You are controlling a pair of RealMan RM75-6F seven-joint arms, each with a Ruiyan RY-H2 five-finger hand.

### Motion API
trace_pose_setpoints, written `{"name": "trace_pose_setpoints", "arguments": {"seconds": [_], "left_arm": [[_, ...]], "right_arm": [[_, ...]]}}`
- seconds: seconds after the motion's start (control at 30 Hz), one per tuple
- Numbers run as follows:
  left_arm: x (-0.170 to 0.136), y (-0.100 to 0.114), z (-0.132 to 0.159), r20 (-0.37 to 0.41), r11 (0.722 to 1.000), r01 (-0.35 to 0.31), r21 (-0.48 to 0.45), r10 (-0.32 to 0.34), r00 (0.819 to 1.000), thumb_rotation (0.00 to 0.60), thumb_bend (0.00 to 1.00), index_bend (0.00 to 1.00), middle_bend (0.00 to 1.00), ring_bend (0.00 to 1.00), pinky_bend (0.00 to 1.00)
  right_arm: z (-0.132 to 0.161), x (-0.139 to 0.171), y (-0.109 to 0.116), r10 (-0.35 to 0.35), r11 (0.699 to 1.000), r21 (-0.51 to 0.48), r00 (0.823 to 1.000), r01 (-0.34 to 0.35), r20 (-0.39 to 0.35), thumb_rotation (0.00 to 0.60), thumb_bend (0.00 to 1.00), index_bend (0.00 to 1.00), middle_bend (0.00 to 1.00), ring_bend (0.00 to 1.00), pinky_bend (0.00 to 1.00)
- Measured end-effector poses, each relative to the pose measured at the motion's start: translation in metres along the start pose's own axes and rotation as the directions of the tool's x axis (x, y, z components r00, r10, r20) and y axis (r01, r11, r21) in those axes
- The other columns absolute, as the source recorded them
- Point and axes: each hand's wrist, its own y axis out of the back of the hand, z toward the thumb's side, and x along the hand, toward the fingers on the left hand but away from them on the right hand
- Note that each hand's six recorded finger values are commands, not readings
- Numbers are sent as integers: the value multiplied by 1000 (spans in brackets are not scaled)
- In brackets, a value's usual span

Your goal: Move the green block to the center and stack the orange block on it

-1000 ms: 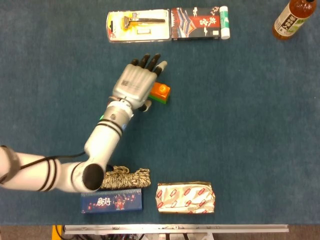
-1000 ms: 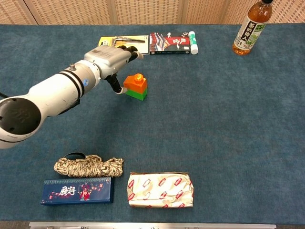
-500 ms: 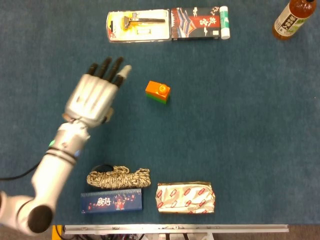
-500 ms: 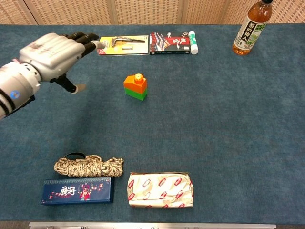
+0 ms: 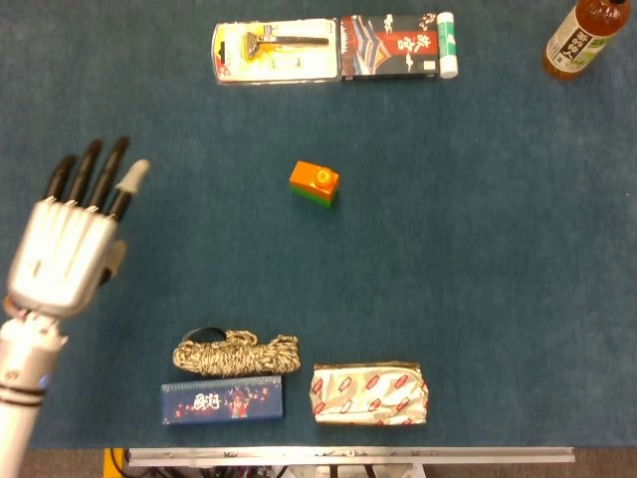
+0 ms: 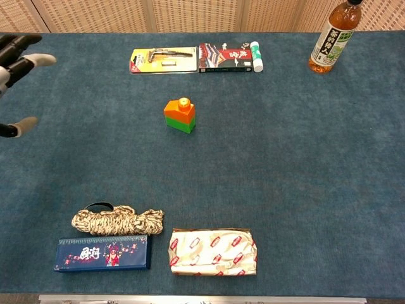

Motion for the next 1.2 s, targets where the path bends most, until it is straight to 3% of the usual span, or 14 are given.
{"name": "trace_pose_setpoints", "arguments": {"seconds": [0.23,0.43,0.63,0.93,1.2], "left_arm": [[-37,-22,-22,-63,999,-17,33,19,998,600,263,142,0,0,160],[-51,-32,-36,-87,999,-42,-31,39,995,600,262,175,6,0,160],[-51,-31,-56,-123,989,-99,-112,85,989,600,262,201,21,0,160],[-46,-32,-86,-186,982,-113,-148,85,979,600,262,207,26,0,160],[-43,-33,-100,-233,982,-118,-145,82,969,600,262,213,28,0,160]], "right_arm": [[1,-4,-12,38,999,22,999,-38,7,600,283,307,203,2,22],[2,-7,-18,54,998,38,998,-55,15,600,283,307,203,2,22],[1,-7,-23,65,994,86,997,-67,29,600,282,307,203,2,22],[-9,-9,-30,34,955,289,994,-64,108,600,286,307,203,2,22],[-18,-22,-51,75,943,310,983,-124,165,600,285,307,203,2,22]]}}
